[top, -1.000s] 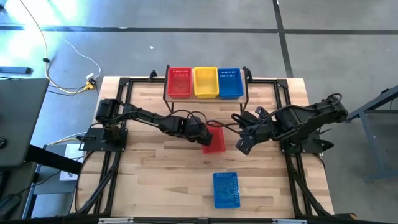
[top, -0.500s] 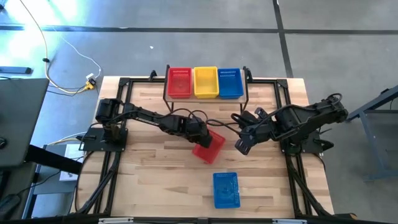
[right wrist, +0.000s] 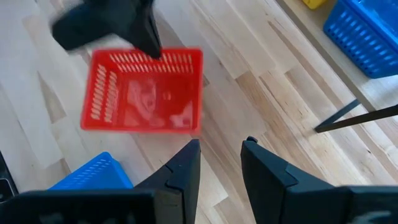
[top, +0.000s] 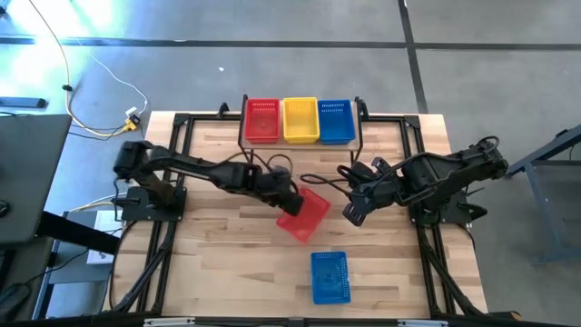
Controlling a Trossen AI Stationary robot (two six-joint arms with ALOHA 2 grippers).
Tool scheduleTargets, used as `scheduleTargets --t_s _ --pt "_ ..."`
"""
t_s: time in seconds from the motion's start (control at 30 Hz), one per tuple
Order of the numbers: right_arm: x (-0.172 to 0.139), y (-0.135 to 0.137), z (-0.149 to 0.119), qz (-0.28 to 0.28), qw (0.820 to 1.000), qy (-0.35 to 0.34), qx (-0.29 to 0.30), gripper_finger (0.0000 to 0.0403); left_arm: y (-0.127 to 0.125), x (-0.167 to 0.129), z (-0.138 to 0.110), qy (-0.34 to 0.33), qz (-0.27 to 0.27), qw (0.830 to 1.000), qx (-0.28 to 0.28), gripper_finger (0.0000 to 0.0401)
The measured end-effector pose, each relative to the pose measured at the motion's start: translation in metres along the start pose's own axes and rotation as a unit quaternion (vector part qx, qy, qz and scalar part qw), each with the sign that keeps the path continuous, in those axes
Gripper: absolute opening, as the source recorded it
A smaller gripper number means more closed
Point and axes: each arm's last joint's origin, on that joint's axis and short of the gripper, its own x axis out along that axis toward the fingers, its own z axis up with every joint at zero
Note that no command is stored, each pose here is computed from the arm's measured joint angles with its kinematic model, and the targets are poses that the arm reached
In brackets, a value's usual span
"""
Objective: Stack baskets on shelf by color
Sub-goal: Stack the red bin on top of the red bin on the shelf
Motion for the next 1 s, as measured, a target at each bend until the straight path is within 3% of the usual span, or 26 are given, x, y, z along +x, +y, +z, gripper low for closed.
scheduleTargets --t_s 0.23,0.5,0.73,1.0 --pt "0.0 0.0 0.0 0.0 1.0 0.0 -0.001 0.0103 -0.005 -0.063 0.01 -0.055 -0.045 0.997 -0.005 0.0004" --pt "0.0 0.0 0.0 0.001 1.0 -0.002 0.0 0.0103 0.01 -0.134 0.029 -0.154 -0.073 0.985 -0.032 0.0004" --pt "0.0 0.001 0.0 0.003 1.0 -0.002 0.001 0.0103 0.041 -0.178 0.049 -0.236 -0.042 0.968 -0.071 0.0003" --pt "0.0 0.001 0.001 0.003 1.0 -0.002 0.001 0.0103 0.081 -0.202 0.08 -0.289 0.0 0.949 -0.127 0.0005"
